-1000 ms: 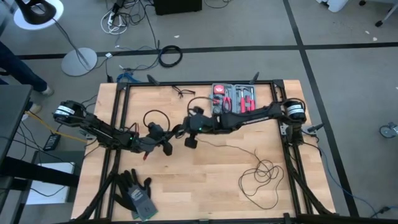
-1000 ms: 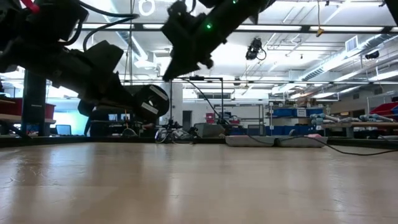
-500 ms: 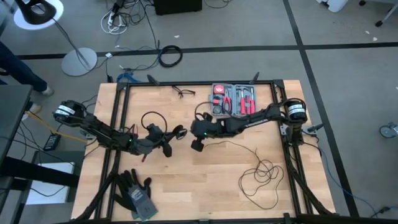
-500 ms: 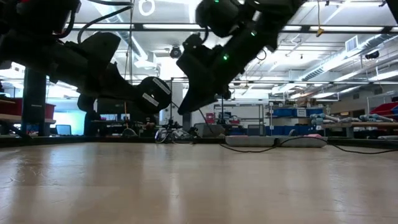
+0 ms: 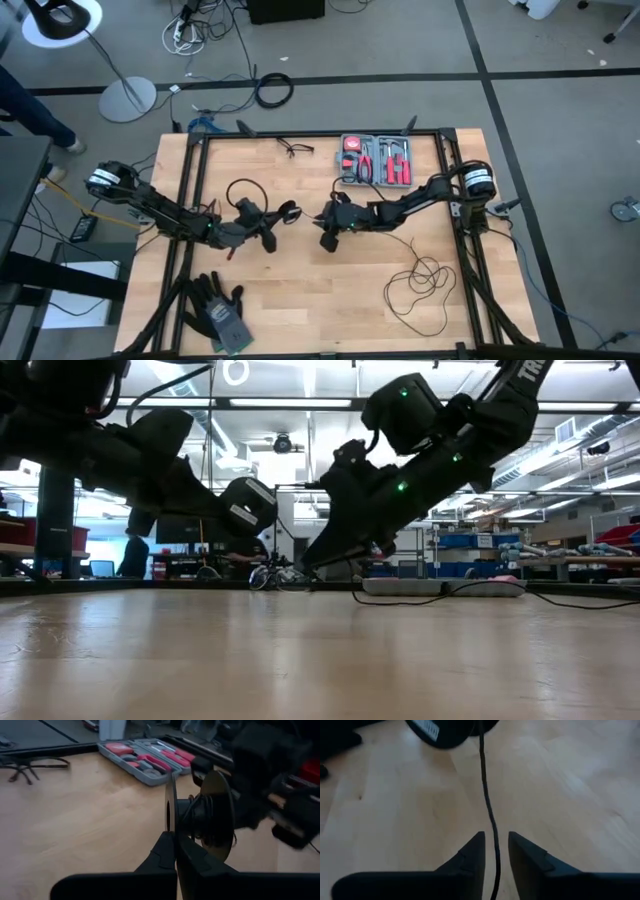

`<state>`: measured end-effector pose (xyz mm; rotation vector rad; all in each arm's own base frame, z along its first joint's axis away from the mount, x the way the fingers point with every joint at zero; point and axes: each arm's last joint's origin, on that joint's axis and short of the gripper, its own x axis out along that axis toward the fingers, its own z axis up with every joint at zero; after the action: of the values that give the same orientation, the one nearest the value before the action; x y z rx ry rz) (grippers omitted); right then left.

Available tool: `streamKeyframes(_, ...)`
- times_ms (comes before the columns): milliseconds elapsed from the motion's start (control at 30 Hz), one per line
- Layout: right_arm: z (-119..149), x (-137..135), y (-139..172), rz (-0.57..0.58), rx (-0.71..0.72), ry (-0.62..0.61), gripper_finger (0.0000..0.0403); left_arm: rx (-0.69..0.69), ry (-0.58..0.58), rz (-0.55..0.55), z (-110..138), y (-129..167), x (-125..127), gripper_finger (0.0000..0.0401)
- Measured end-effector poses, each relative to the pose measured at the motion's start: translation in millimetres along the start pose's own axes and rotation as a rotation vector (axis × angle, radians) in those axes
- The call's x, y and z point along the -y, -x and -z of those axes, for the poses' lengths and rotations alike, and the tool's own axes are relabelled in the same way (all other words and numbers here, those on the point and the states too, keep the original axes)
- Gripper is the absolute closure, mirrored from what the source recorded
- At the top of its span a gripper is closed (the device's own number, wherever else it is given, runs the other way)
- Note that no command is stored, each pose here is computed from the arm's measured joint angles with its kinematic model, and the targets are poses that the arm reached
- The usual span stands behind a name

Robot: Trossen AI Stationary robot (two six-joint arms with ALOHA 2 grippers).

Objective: Coil cords
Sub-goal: Coil the black wire onto the spool

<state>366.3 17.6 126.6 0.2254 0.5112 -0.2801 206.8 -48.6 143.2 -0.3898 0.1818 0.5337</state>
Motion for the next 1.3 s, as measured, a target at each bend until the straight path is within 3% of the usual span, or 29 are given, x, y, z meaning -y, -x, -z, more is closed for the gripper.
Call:
streamKeyframes(167, -14.1, -0.9, 19.8, -0.032, -0.041, 0.053, 0.0298, -0.031, 0.007, 0.035, -2.0, -4.5, -2.6, 0.0401)
streamKeyframes(400, -34.1, 9.0, 67.5, 0.098, -0.064, 0.136, 0.0309, -0.047, -0.054, 0.066, -13.0, -16.9, -6.9, 0.0401)
streamKeyframes(533, -23.0, 17.7, 94.0, 0.122, -0.006, 0.115, 0.0317, -0.053, -0.091, 0.085, -22.0, -26.4, -12.0, 0.0401)
streamKeyframes(667, -0.5, 23.6, 109.4, 0.076, 0.08, 0.027, 0.0319, -0.033, -0.119, 0.135, -31.4, -33.7, -17.9, 0.0401)
streamKeyframes(800, 23.9, 28.0, 115.5, 0.029, 0.141, -0.059, 0.0318, 0.017, -0.131, 0.137, -41.3, -39.6, -25.3, 0.0401)
streamKeyframes(1000, 50.5, 32.1, 112.5, 0.018, 0.11, -0.159, 0.032, 0.058, -0.128, 0.154, -51.3, -45.4, -34.5, 0.0401)
streamKeyframes(1167, 59.9, 31.2, 96.9, 0.033, 0.09, -0.134, 0.032, 0.077, -0.114, 0.179, -56.1, -47.5, -37.9, 0.0401)
streamKeyframes(1300, 59.3, 25.6, 79.1, 0.025, 0.134, -0.033, 0.032, 0.094, -0.105, 0.194, -58.3, -47.5, -37.6, 0.0401)
